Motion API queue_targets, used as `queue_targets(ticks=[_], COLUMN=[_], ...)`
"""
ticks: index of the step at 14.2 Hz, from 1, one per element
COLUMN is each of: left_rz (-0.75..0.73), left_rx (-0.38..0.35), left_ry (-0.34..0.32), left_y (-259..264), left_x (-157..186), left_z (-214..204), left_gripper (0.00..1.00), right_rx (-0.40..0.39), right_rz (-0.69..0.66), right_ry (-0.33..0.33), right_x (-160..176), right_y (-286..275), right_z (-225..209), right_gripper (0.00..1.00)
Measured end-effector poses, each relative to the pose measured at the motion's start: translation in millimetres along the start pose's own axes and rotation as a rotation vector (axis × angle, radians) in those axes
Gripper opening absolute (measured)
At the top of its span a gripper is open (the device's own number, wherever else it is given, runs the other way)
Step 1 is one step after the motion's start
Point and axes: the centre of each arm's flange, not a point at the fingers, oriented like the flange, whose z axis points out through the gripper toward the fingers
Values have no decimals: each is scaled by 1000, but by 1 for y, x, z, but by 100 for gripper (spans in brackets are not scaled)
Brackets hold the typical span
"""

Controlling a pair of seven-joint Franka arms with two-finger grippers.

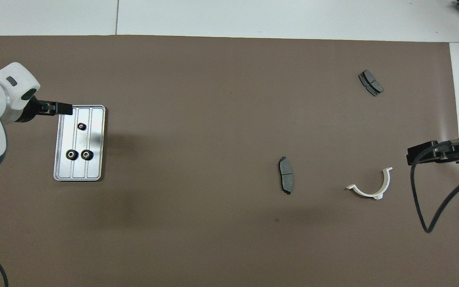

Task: Place bearing gear from tray to pile
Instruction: 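Lower the left gripper onto a black gear in the tray and grasp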

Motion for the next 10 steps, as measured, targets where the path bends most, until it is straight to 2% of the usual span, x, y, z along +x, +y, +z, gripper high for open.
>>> queue_targets(ticks=[5,10], left_rz=[-4,-5], left_rx=[-10,-14], left_ry=[-20,-37], left_y=[0,-1], left_x=[-10,-13], left_z=[69,90], left_gripper=[100,97], right_rx=[1,1], right_rz=[0,1], right_ry=[14,14], right_x=[-5,-5], right_y=[1,1], right_z=[-7,-7], right_gripper=[100,100])
